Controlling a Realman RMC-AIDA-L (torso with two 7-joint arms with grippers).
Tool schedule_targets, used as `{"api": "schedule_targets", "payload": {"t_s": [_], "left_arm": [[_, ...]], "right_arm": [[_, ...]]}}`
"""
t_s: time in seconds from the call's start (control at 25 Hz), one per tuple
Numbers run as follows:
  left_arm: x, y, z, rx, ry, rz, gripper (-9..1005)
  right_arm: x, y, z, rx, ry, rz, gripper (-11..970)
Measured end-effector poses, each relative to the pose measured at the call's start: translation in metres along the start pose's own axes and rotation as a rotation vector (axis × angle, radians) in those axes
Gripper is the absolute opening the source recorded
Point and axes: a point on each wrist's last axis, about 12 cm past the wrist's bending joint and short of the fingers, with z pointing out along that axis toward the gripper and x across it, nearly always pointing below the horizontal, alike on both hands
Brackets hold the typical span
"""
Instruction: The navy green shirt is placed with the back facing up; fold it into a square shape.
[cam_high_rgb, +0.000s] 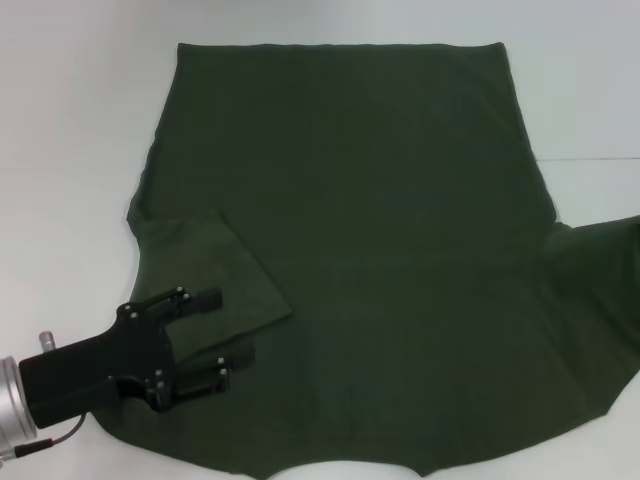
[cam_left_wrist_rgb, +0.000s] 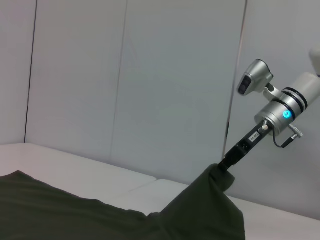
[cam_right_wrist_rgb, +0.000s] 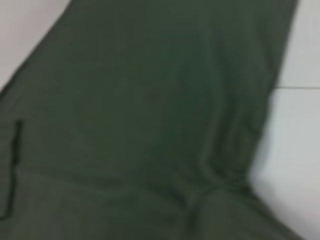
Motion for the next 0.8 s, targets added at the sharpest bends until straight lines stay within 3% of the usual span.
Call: {"api": "schedule_targets", "payload": {"t_s": [0.44, 0.8], "left_arm": [[-0.001, 0.0, -0.001, 0.002, -0.004, 0.003, 805], [-0.002, 0.0, -0.001, 0.009, -0.007, 0.004, 805]], "right_arm": [[-0.016, 0.033, 0.033, -0.117, 0.058, 0.003, 109], [-0.03, 0.048, 0.058, -0.112, 0.046, 0.013, 121]]}}
